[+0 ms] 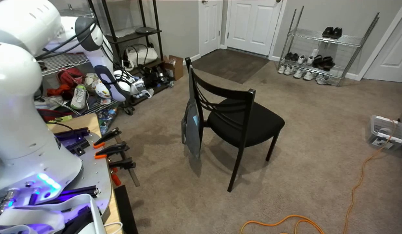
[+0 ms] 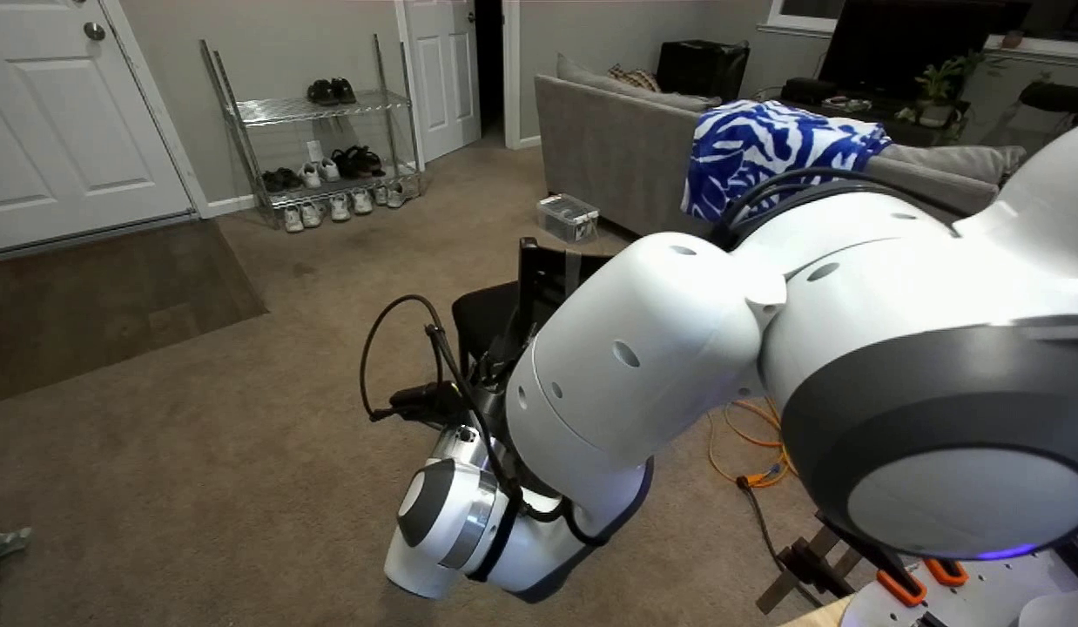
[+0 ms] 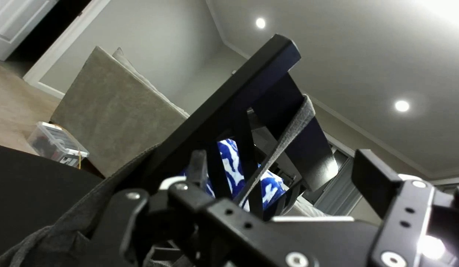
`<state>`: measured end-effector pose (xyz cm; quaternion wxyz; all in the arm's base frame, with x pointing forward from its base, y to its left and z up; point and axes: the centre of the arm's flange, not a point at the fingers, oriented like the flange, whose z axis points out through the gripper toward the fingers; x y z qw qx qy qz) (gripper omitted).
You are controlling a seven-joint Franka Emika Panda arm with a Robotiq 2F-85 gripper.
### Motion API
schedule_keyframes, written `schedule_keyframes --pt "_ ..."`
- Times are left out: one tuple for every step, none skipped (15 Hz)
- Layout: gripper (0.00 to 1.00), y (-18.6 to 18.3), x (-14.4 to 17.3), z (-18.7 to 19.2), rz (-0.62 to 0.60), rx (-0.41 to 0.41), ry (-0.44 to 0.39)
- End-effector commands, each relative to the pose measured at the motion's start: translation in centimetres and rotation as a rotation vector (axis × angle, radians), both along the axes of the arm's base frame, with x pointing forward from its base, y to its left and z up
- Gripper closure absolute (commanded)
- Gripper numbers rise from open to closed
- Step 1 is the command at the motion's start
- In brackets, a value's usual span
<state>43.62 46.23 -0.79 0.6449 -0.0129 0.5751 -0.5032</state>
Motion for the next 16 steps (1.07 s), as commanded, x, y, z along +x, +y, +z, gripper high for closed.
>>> schedule_keyframes --pt "0.00 -3.6 1.8 -0.9 0.000 -0.011 -0.003" --pt "0.00 -5.0 2.2 -1.2 -0.019 -0.020 0.000" --pt "0.00 -6.1 2.7 -1.5 -0.038 -0.026 0.000" --pt "0.00 -7.4 3.0 -1.7 -0.057 -0.033 0.001" --pt "0.00 -8.3 3.4 -2.1 -0.069 -0.034 0.001" --pt "0.00 -9.4 3.6 -2.2 -0.082 -0.041 0.001" --pt "0.00 -10.1 3.8 -2.4 -0.093 -0.047 0.001" --pt "0.00 -10.6 3.9 -2.2 -0.098 -0.058 0.004" --pt "0.00 -11.0 4.0 -2.3 -0.102 -0.065 0.001" --pt "0.00 -11.1 4.0 -2.1 -0.102 -0.077 -0.006" --pt "0.00 -11.2 4.0 -1.9 -0.096 -0.086 -0.013" --pt "0.00 -11.2 4.0 -1.7 -0.091 -0.097 -0.022" --pt "0.00 -11.1 4.0 -1.4 -0.086 -0.108 -0.033" --pt "0.00 -11.1 3.9 -1.1 -0.086 -0.119 -0.045" --pt "0.00 -11.0 3.9 -0.9 -0.082 -0.126 -0.054" --pt "0.00 -11.0 3.9 -0.8 -0.080 -0.133 -0.062"
